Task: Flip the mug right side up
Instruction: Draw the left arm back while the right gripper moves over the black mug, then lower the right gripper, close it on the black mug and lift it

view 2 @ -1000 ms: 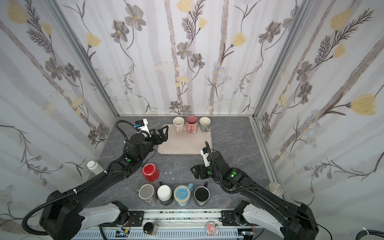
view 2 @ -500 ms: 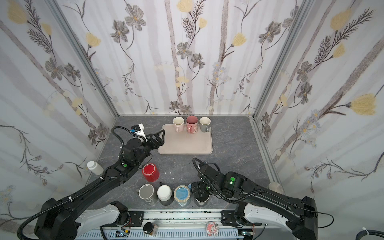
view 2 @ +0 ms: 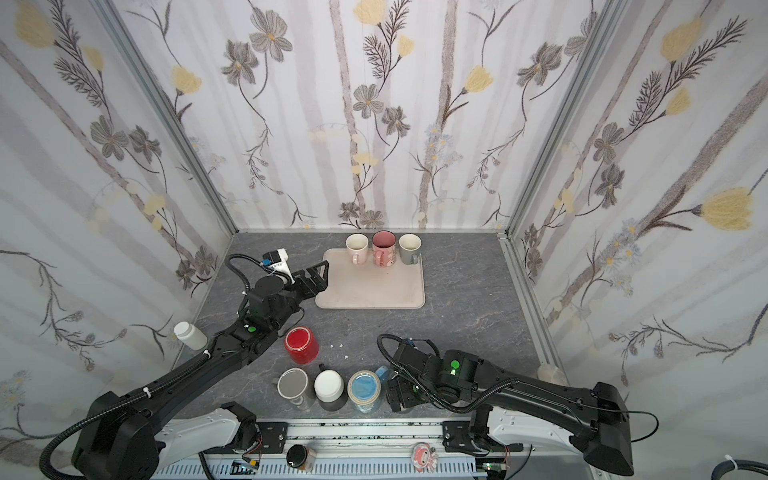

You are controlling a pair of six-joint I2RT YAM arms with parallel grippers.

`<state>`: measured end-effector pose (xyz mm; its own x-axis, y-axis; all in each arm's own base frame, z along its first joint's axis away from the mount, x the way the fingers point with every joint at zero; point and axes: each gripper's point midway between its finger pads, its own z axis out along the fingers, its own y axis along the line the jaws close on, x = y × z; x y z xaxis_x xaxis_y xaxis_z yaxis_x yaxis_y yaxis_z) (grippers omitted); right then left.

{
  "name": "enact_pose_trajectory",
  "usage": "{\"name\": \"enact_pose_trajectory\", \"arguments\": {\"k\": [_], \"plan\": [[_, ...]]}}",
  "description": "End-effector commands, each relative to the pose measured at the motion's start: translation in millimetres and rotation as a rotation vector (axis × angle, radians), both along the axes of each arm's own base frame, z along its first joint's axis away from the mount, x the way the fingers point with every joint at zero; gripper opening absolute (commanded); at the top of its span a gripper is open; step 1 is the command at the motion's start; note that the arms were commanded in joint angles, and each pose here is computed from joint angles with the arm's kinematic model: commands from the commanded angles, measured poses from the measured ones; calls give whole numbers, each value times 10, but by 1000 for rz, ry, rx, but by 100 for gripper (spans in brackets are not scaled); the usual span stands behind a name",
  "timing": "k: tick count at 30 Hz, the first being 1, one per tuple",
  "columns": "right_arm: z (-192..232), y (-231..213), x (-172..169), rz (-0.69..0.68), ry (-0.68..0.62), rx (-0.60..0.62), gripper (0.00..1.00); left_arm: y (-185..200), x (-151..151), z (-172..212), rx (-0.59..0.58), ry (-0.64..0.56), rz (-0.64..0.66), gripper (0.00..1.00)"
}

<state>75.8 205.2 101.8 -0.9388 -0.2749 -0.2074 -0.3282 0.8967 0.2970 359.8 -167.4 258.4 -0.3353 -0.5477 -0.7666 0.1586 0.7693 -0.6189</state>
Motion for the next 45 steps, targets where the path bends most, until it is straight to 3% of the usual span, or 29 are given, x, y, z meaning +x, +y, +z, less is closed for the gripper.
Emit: {"name": "enact_pose_trajectory", "arguments": {"k": [1, 7, 14, 27, 32, 39, 45], "plan": [[-105, 2, 8, -4, 2, -14, 100, 15, 10, 101, -52, -24, 12, 100], [-283, -125, 114, -61, -17, -63, 94, 11, -55, 61, -95, -12, -2, 100], [-244, -151, 568, -143, -104, -11, 85, 22, -135, 51, -101, -11, -18, 100], [134, 433, 1477, -168, -237, 154, 93, 50, -177, 87, -87, -11, -17, 100], [129, 370, 1447, -154, -244, 135, 97, 43, -173, 67, -81, -3, -21, 100], [48, 131, 1112, -112, -185, 88, 93, 46, -169, 45, -61, 1, -19, 100], [-34, 262, 980, -51, -206, 72, 98, 15, -141, -9, -69, 12, -27, 100]]}}
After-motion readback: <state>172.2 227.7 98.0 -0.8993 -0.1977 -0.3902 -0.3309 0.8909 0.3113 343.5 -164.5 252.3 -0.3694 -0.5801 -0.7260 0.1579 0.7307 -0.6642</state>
